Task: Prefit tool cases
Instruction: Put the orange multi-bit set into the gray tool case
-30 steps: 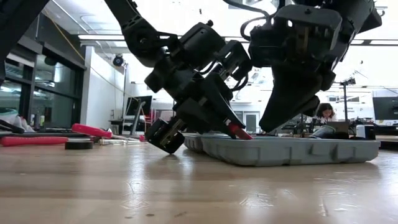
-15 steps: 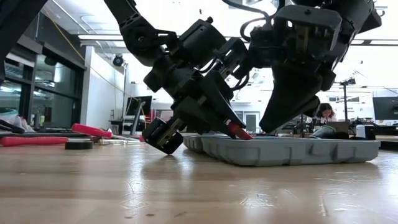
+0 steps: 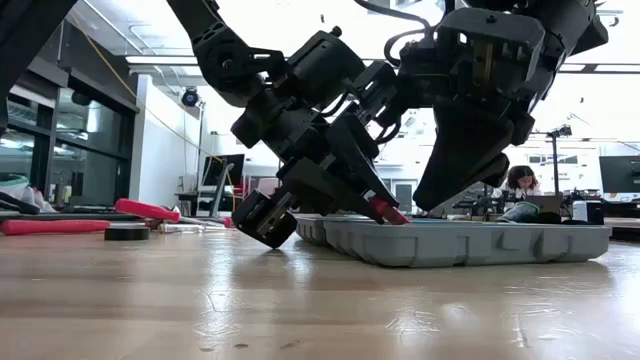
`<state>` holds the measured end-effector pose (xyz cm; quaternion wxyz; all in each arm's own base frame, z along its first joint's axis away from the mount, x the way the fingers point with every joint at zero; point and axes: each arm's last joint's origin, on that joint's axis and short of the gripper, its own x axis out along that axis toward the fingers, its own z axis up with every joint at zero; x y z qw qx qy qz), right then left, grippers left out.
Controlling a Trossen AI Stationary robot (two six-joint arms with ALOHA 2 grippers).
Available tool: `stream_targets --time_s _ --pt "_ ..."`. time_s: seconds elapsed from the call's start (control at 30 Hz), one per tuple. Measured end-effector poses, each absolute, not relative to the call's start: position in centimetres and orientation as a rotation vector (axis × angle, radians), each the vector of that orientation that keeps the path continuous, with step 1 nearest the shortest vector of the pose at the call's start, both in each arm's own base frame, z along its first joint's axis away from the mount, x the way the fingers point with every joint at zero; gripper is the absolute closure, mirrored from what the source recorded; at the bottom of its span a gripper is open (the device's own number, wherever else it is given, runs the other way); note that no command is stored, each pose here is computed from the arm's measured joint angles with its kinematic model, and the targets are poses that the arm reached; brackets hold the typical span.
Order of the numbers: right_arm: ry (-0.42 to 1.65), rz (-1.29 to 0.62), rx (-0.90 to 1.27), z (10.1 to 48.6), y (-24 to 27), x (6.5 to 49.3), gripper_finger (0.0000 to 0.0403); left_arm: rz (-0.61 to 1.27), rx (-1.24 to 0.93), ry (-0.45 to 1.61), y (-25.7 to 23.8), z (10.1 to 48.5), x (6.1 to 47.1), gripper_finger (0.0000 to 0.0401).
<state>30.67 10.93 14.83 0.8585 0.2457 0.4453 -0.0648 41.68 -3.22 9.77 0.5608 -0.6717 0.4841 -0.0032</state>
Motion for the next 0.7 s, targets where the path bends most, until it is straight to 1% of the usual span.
stream_targets --time_s 0.33,0.43,0.57,0.7 --pt "0.936 -0.137 0.515 14.81 10.75 30.74 0.0403 -0.037 -1.567 1.151 -3.26 9.76 41.65 0.0367" --pt "0.934 -0.140 0.511 14.81 10.57 30.80 0.0403 -0.046 -1.535 1.144 -3.29 9.69 41.60 0.0360" --pt "0.926 -0.136 0.511 14.87 10.59 30.86 0.0403 -0.054 -1.496 1.119 -3.24 9.70 41.67 0.0331" --pt "0.927 -0.138 0.512 14.86 10.58 30.85 0.0403 -0.040 -1.491 1.110 -3.24 9.68 41.69 0.0289"
